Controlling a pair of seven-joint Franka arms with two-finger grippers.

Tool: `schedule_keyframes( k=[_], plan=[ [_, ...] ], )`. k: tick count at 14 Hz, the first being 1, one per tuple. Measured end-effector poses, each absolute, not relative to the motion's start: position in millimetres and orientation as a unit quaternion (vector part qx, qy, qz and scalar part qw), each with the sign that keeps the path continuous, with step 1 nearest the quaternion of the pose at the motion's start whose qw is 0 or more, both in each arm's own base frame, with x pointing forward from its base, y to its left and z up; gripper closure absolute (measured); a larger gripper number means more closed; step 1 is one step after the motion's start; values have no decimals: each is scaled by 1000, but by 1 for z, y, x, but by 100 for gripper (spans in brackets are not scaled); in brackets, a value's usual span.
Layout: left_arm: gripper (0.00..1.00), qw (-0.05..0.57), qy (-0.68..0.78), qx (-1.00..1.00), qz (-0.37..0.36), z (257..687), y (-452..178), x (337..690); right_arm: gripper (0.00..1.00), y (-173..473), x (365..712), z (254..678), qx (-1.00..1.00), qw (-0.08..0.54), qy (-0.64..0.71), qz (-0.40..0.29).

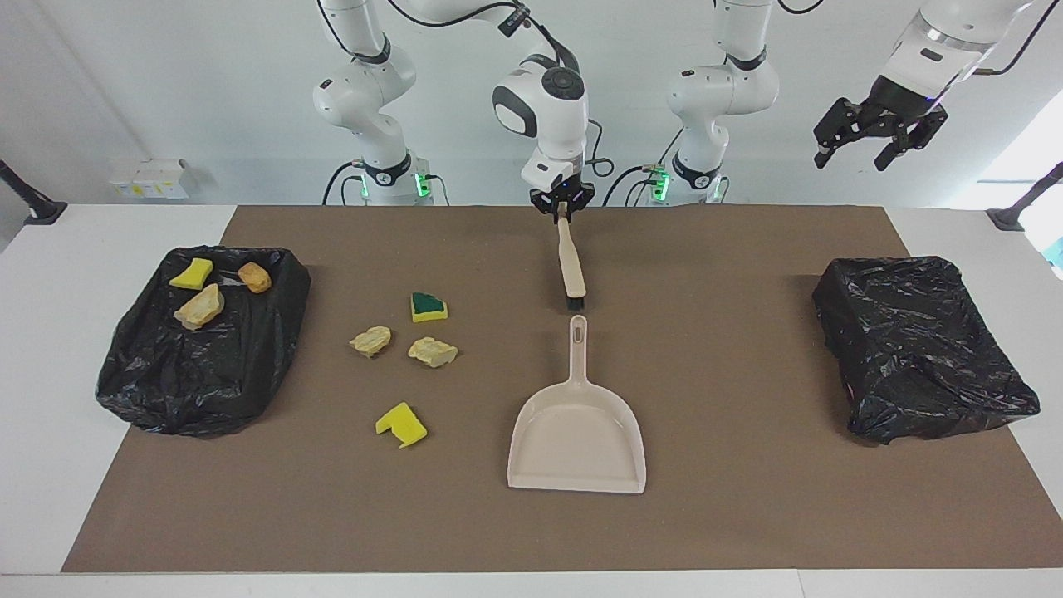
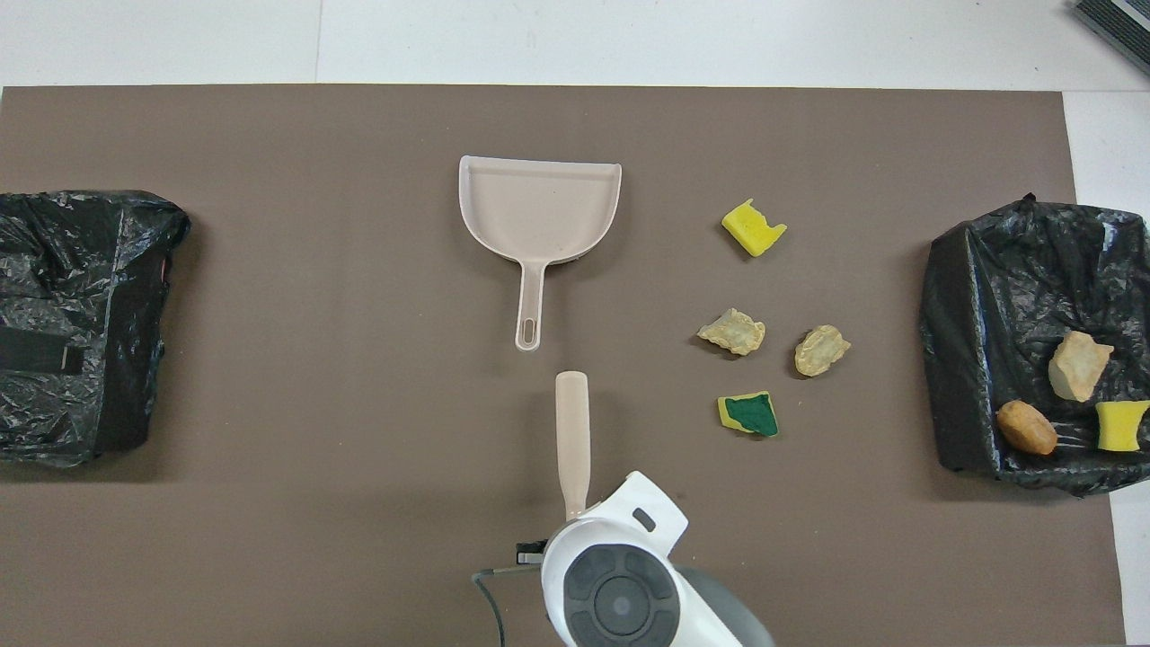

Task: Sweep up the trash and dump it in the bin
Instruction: 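Grasp the beige brush handle with the right gripper and lift it, then grasp the dustpan with the left gripper while the right gripper positions the brush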

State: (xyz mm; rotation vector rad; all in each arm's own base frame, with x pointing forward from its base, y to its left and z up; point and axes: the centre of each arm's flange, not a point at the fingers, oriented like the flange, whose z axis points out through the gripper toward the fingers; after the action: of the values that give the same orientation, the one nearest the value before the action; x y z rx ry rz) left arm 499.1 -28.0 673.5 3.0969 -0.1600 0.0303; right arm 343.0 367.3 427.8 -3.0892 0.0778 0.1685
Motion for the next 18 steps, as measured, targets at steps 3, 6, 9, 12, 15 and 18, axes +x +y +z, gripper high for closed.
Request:
schedule_keyframes(
  k=[3,6,9,12,15,18],
  plan=[
    [0,23,-75,997,17,640,-70,525,74,327,373,457,-995,7,62,77],
    [0,29,-72,997,20,582,-142,555,74,273,412,459,-990,-1,109,88],
    [0,32,-81,996,21,541,-191,561,74,221,442,450,-985,-25,150,87],
    [0,41,-64,997,30,504,-251,559,74,168,461,440,-980,-54,166,91],
    [0,41,-60,997,15,447,-304,557,74,104,479,430,-986,-75,116,89],
    [0,49,-31,998,26,420,-319,564,74,40,492,416,-991,-69,68,87]
  ],
)
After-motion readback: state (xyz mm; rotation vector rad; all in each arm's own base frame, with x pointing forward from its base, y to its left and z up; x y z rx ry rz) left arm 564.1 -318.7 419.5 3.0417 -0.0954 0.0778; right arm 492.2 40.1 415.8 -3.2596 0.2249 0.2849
